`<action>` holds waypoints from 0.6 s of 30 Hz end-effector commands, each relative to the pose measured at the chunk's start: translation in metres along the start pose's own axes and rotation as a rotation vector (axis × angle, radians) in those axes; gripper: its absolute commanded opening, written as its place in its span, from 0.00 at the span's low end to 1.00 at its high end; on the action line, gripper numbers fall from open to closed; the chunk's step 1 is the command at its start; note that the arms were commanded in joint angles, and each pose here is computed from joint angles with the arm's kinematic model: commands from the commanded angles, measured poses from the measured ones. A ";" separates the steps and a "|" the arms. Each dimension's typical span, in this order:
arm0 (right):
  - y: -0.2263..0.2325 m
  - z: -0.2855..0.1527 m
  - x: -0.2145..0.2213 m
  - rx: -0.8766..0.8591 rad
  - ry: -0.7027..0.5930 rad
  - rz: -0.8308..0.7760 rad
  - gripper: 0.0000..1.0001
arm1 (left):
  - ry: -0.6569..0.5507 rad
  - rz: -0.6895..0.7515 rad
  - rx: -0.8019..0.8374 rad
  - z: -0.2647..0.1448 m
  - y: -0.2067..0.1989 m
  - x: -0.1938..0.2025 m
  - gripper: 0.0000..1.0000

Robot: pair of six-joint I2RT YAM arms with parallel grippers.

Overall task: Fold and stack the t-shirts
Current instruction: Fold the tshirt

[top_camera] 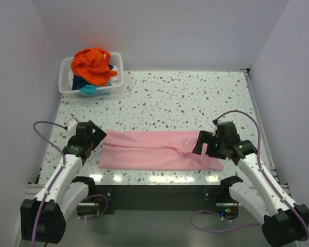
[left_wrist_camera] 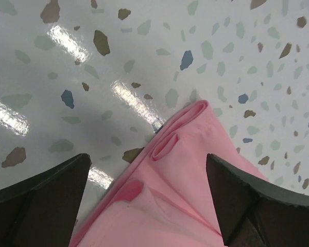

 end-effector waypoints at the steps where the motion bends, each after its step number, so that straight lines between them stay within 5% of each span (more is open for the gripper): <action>1: 0.019 -0.017 -0.004 -0.078 -0.001 -0.006 0.99 | -0.095 -0.067 -0.011 -0.023 -0.008 -0.037 1.00; 10: 0.071 0.002 -0.042 -0.241 0.011 -0.040 0.99 | 0.073 0.037 0.280 -0.017 -0.083 -0.030 1.00; 18: 0.089 0.049 -0.011 -0.297 0.189 -0.013 0.99 | 0.188 0.203 0.307 0.003 -0.127 0.011 1.00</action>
Point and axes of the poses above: each gripper's point midway between its finger pads, its own z axis out along the fingers, its own y axis along the line the jaws close on, x = y × z, the point moved 1 cm from there along -z, back along the fingers, and after that the axes turned 9 degrees about z, right-handed, at the moved point
